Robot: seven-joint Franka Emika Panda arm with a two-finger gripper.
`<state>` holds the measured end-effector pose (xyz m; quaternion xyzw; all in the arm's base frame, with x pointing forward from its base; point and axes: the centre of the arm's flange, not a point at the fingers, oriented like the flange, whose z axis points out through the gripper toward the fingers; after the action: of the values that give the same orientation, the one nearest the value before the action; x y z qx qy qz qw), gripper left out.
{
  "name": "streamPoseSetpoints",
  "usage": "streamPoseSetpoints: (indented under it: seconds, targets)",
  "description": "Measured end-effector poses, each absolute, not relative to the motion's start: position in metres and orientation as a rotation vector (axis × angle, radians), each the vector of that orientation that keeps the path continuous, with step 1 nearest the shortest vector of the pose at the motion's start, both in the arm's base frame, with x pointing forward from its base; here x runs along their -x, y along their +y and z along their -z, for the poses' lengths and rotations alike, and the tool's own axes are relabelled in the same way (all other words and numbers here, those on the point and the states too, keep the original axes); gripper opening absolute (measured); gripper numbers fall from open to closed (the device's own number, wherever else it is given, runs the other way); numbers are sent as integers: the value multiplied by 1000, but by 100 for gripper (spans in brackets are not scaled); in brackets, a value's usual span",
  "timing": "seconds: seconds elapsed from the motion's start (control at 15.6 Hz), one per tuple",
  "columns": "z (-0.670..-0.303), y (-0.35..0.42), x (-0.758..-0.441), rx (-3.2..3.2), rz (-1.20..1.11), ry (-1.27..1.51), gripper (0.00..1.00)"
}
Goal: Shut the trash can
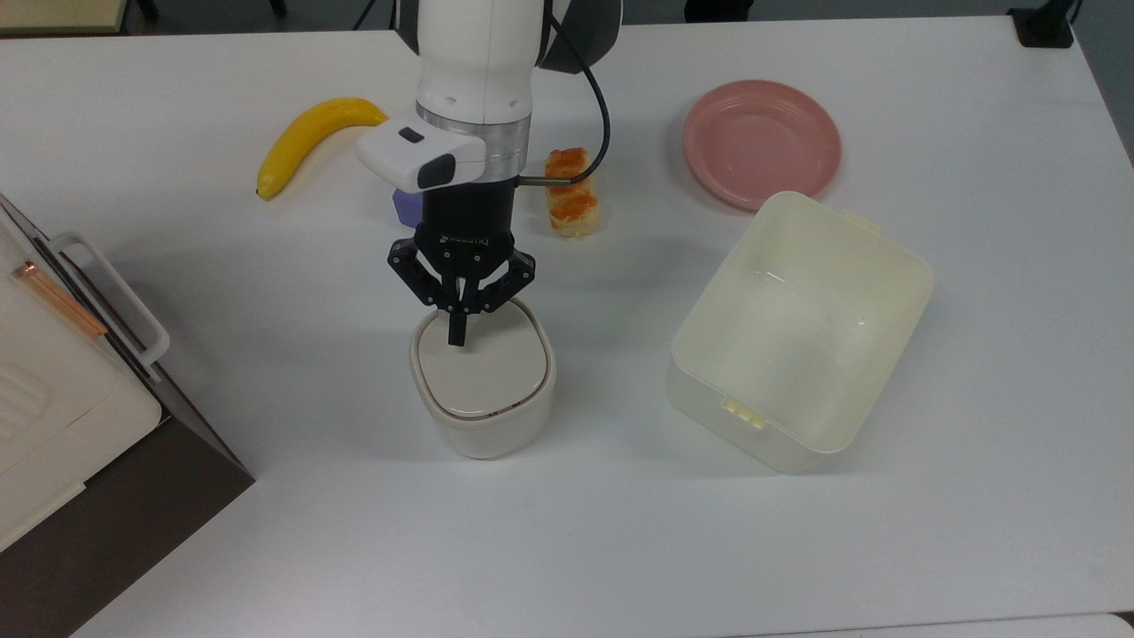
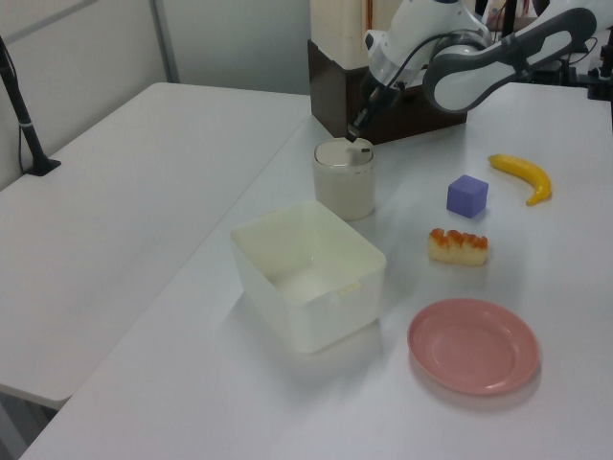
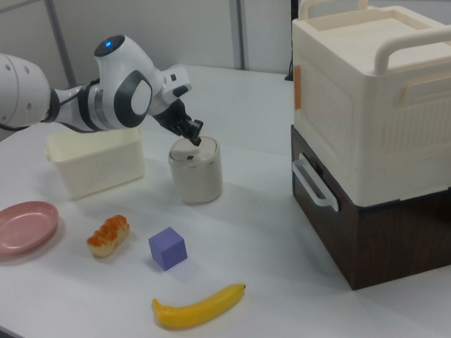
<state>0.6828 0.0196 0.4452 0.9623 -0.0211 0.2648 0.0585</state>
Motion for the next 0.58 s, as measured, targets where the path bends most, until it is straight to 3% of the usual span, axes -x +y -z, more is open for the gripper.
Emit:
streamPoseSetpoints:
  seconds: [0.26,0.58]
  targets:
    - [-518,3,-661,-3025,-738,-263,1]
    - [-622,-41,-576,-3173,-425,-320,1]
